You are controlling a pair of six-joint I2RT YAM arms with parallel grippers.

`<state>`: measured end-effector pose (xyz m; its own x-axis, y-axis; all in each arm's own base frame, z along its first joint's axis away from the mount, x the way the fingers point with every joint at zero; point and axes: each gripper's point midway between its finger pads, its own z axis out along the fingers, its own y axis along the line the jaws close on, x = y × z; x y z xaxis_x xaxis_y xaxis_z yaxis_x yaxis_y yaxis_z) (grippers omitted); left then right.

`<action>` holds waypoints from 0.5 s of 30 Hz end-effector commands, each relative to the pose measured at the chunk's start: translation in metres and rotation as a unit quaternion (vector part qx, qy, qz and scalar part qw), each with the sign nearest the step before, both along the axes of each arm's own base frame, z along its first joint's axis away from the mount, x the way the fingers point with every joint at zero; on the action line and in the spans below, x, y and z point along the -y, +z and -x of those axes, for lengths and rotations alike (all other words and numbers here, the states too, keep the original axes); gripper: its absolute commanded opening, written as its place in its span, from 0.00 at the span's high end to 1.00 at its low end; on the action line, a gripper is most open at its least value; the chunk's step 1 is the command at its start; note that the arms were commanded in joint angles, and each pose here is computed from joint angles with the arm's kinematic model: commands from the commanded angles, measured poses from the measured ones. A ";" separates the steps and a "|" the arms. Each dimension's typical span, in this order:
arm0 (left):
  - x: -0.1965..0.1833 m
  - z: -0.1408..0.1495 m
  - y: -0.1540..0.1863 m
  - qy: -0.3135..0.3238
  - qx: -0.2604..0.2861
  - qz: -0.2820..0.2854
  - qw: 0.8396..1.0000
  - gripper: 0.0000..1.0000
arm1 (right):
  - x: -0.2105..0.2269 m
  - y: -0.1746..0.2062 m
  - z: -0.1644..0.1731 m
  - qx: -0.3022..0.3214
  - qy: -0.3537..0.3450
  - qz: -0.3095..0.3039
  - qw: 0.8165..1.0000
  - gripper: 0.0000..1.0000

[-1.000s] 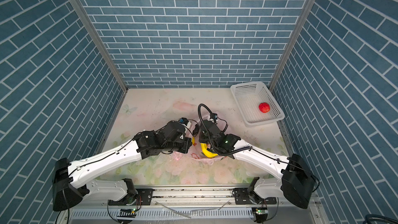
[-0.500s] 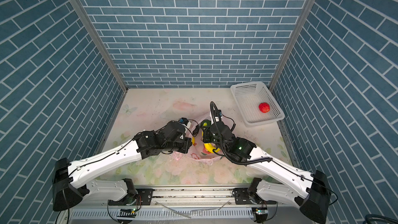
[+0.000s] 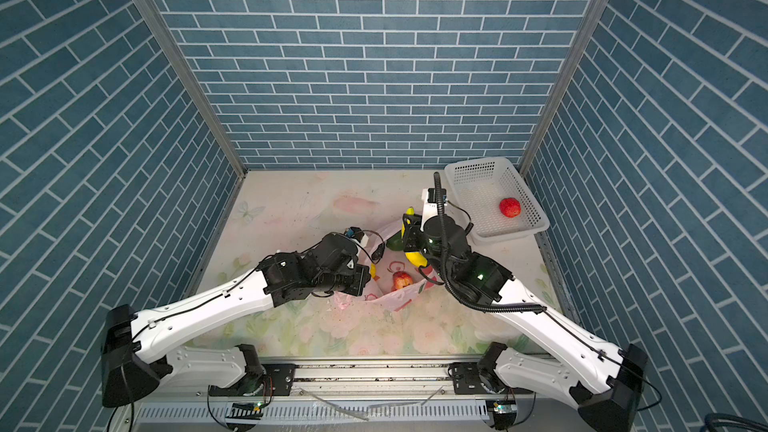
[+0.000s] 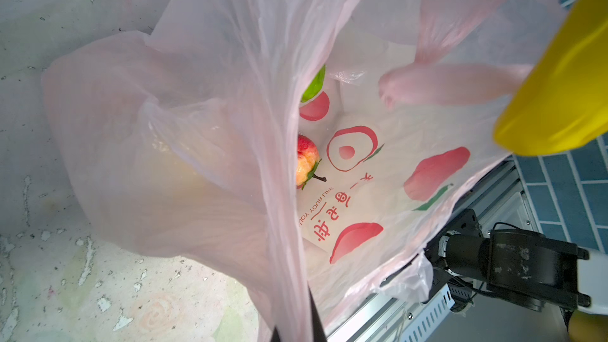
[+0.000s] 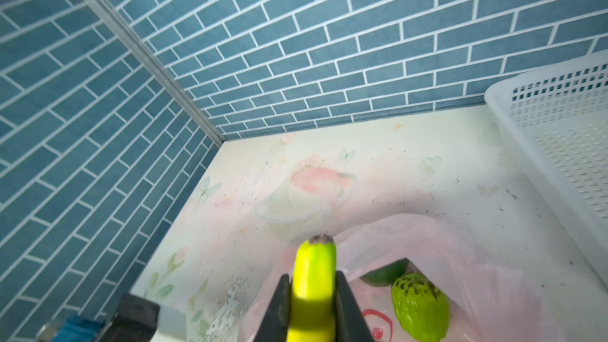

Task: Untie the knot of the plastic bag and take out the fruit
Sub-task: Pick up the fruit from the plastic bag, then place the fruit in the basket.

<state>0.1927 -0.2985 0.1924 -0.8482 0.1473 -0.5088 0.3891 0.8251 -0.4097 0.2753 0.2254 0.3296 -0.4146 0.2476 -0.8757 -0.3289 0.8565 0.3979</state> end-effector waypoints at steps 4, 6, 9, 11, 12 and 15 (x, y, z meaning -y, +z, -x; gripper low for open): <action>0.001 0.000 0.001 -0.002 0.001 -0.002 1.000 1.00 | 0.020 0.048 -0.012 0.029 -0.020 -0.068 0.997 0.82; 0.001 0.000 0.000 -0.002 0.000 -0.002 1.000 1.00 | 0.025 0.055 -0.016 0.031 -0.027 -0.085 0.996 0.83; 0.003 -0.001 0.002 -0.002 0.001 0.001 1.000 1.00 | 0.025 0.061 -0.018 0.027 -0.025 -0.110 0.993 0.84; 0.003 -0.002 0.004 -0.002 0.003 0.003 1.000 1.00 | 0.018 0.060 -0.019 0.017 -0.013 -0.125 0.992 0.85; 0.004 -0.002 0.004 -0.002 0.004 0.003 1.000 1.00 | 0.013 0.057 -0.019 0.007 -0.006 -0.136 0.991 0.85; 0.007 -0.004 0.008 -0.003 0.006 0.008 1.000 1.00 | -0.004 0.041 -0.020 -0.027 0.017 -0.177 0.984 0.88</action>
